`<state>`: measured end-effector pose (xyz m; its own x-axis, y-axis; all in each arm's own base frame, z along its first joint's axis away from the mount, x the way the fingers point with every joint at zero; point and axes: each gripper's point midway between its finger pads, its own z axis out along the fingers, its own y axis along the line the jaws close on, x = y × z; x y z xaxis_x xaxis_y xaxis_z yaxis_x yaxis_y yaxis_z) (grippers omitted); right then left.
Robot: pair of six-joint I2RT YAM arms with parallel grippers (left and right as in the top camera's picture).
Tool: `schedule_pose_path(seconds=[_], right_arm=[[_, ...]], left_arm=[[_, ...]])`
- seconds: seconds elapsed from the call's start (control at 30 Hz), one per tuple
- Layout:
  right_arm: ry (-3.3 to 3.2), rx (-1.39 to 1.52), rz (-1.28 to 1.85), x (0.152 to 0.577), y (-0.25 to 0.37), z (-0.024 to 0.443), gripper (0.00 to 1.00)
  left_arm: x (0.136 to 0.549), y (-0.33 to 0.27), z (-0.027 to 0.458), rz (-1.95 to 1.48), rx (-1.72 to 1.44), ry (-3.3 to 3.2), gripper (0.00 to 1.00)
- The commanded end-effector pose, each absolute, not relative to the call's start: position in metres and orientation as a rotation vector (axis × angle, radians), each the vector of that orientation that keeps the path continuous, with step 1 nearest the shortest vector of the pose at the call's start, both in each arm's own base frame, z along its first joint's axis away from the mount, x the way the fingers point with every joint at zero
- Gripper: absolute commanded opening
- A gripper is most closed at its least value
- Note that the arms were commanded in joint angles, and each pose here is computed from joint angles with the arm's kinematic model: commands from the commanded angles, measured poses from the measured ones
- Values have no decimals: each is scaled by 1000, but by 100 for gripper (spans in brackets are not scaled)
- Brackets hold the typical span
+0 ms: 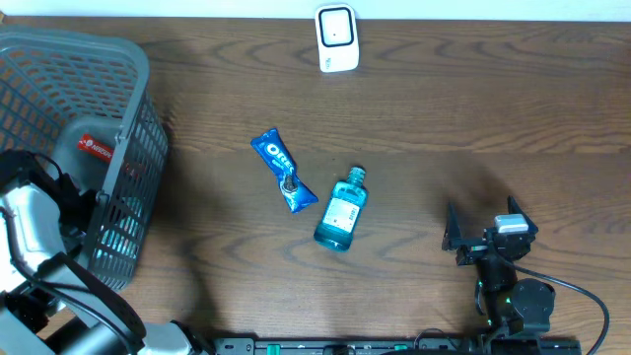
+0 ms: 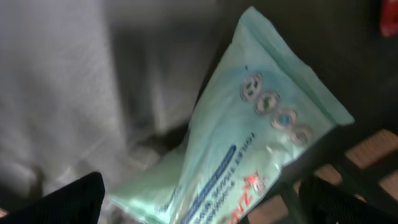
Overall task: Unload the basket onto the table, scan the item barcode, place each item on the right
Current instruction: 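Reach into the basket and grasp the mint-green wipes pack with left gripper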
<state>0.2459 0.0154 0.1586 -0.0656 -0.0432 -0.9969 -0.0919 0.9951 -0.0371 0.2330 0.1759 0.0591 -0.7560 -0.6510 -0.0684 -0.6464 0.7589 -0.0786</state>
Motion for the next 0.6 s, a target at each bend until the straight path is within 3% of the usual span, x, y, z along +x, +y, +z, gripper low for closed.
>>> schedule_pose_path(seconds=[0.0,0.33,0.47,0.57], right_arm=[[1637,-92,48,246,16,158,99],[1637,-92,48,246,16,158,99],[1637,-92,48,246,16,158,99],[1637,-92,48,246,16,158,99]], left_arm=[[229,164,38,-162,-1084,2882,100],[229,164,21,-153,-1078,2869,100],[227,162,13,-154,-1076,2864,74],[227,162,11,-154,-1075,2861,63]])
